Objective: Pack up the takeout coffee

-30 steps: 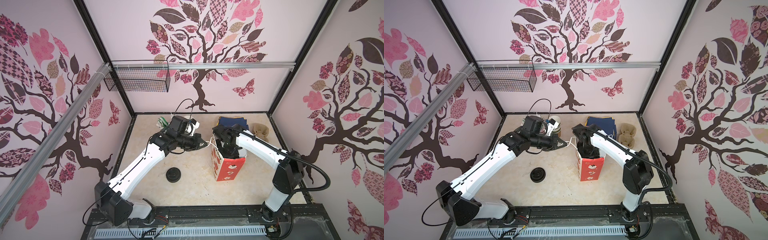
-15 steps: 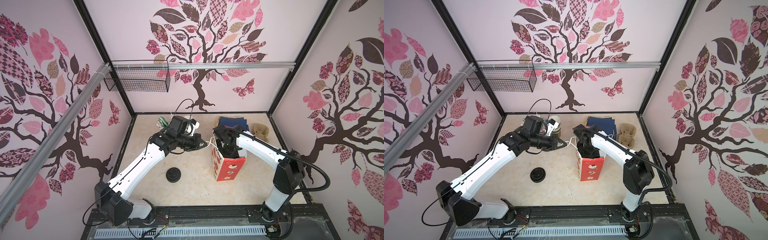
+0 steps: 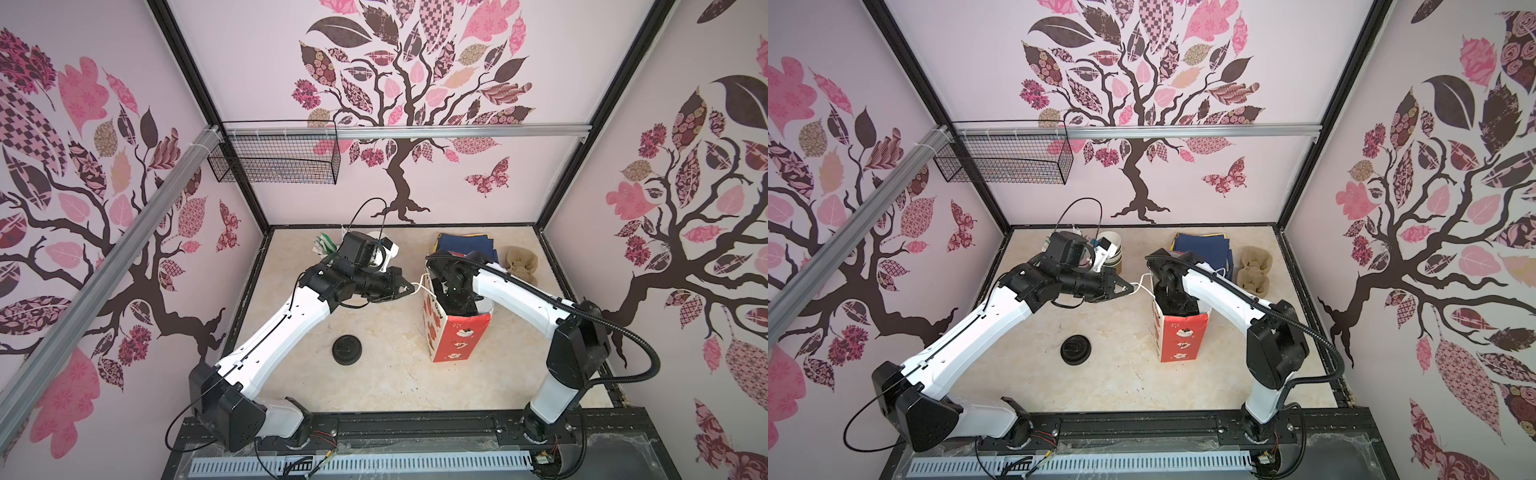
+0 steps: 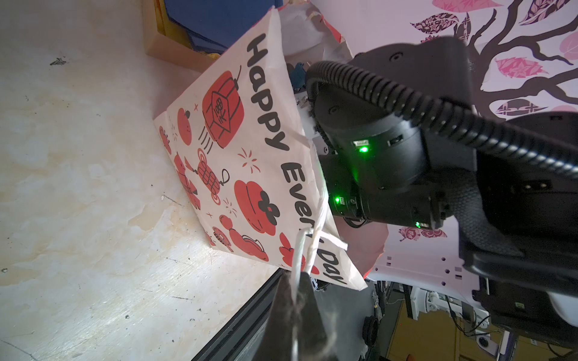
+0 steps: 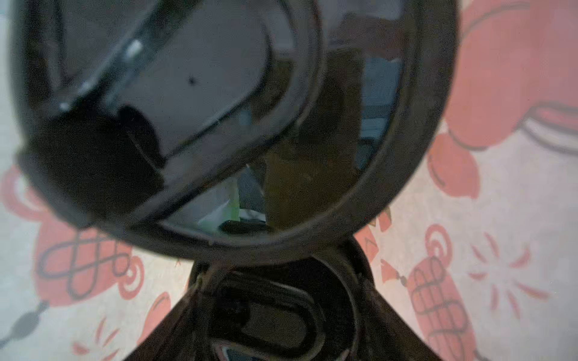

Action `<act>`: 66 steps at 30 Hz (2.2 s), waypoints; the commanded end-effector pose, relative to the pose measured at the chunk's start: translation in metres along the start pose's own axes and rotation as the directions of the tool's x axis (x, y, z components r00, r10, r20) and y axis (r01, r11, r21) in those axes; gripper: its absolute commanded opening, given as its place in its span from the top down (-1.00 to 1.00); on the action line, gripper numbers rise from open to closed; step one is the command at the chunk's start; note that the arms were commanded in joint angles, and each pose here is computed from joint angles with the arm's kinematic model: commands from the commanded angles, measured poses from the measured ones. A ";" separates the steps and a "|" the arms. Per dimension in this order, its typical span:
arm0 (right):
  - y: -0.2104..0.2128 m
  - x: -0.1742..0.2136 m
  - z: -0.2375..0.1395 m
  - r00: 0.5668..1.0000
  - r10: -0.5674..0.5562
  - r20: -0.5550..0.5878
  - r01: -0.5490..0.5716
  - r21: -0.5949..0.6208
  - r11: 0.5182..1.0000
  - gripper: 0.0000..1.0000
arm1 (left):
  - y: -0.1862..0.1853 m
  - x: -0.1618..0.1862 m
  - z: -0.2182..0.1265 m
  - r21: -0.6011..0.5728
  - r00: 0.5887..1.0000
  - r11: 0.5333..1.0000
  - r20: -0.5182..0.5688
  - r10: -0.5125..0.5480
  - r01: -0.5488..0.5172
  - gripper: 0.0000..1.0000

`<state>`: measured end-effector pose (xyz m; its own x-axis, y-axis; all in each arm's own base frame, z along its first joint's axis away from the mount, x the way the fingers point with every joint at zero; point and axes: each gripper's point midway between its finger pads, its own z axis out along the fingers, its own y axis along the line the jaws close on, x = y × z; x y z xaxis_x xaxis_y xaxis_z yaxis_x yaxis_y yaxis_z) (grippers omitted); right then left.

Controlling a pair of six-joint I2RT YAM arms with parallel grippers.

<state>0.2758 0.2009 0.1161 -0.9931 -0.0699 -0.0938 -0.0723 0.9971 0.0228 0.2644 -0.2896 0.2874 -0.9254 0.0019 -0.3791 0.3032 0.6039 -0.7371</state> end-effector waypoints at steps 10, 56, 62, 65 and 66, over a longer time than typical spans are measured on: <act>-0.010 0.019 0.008 0.995 0.003 -0.096 0.002 0.056 0.998 -0.70 | 0.006 -0.003 0.002 -0.019 1.000 1.000 0.010 0.000 0.000 1.00; -0.014 0.005 -0.064 0.990 0.074 0.123 -0.069 -0.040 0.997 -0.78 | -0.006 0.002 -0.003 0.047 0.999 0.998 0.014 0.048 -0.048 1.00; -0.011 0.003 -0.068 0.986 0.074 0.148 -0.064 -0.070 0.996 -0.80 | -0.027 -0.005 -0.012 0.122 0.996 0.989 0.052 0.076 -0.082 1.00; -0.011 0.000 -0.074 0.982 0.075 0.172 -0.063 -0.075 0.995 -0.78 | -0.033 -0.006 -0.014 0.138 0.995 0.986 0.054 0.087 -0.093 1.00; -0.011 -0.001 -0.076 0.981 0.076 0.181 -0.063 -0.076 0.995 -0.78 | -0.035 -0.006 -0.014 0.142 0.995 0.985 0.053 0.089 -0.096 1.00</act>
<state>0.2681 0.1909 0.1715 -0.9770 -0.0214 -0.2123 -0.0406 0.9954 0.0865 0.2597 -0.2964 0.3079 -0.9002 0.0110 -0.4354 0.3760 0.5241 -0.7641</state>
